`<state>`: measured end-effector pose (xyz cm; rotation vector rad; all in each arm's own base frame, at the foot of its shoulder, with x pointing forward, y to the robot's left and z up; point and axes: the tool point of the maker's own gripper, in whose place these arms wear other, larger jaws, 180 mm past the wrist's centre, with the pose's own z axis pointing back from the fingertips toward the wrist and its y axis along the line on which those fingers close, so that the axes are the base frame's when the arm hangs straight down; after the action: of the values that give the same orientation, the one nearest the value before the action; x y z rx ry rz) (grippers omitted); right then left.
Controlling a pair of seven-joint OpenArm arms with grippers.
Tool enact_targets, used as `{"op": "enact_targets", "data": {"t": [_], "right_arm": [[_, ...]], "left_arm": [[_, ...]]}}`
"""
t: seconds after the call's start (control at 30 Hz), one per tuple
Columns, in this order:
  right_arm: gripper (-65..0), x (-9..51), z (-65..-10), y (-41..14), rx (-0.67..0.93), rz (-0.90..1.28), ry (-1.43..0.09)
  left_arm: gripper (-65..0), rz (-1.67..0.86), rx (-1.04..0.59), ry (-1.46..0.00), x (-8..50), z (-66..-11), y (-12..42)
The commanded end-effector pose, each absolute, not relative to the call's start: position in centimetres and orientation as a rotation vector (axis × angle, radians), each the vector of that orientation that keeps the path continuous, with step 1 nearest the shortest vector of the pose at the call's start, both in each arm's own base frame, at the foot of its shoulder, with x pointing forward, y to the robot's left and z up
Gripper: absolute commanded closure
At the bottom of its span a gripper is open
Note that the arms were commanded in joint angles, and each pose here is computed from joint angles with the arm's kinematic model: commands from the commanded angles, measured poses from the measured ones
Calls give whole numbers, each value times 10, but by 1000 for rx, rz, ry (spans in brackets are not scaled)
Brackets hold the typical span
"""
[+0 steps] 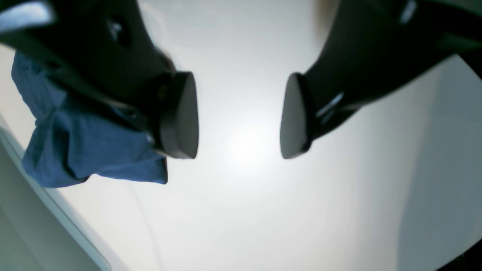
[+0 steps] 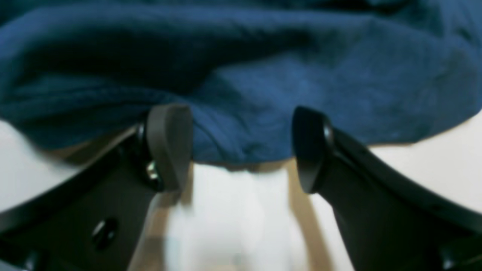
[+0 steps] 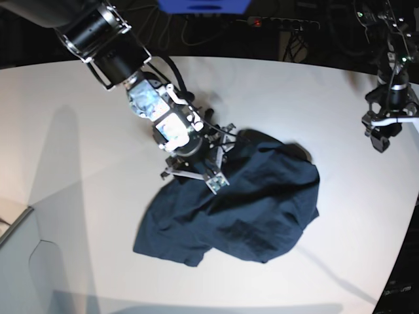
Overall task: Layout the t-shirt on the table in an organized manner, then fold the t-shirt properly
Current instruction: 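Move the right gripper to the shirt edge and grasp it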
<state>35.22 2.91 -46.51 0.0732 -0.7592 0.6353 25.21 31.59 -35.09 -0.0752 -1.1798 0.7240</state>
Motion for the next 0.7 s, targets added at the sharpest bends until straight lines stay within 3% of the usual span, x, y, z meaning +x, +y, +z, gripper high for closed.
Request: {"op": "enact_targets", "data": {"t": [0.0, 0.07, 0.13, 0.2, 0.3, 0.43, 0.67], "right_arm": [[-423, 365, -452, 37, 82, 638, -807], [-413, 362, -456, 38, 84, 638, -794], [-364, 359, -461, 36, 80, 637, -777], [-252, 357, -463, 34, 76, 637, -769], [-19, 350, -471, 20, 57, 636, -748], [0, 344, -458, 5, 36, 641, -761], [0, 347, -374, -29, 15, 604, -964]], "left_arm": [[-334, 706, -68, -1230, 256, -336, 320], [-334, 703, -67, -1231, 256, -336, 321], [-334, 702, -66, -1231, 256, -336, 321], [-334, 701, -66, -1233, 257, -335, 321], [-334, 695, -69, -1249, 260, -329, 321], [-334, 667, -78, -1303, 266, -308, 316], [-334, 639, -88, -1356, 270, -287, 310]]}}
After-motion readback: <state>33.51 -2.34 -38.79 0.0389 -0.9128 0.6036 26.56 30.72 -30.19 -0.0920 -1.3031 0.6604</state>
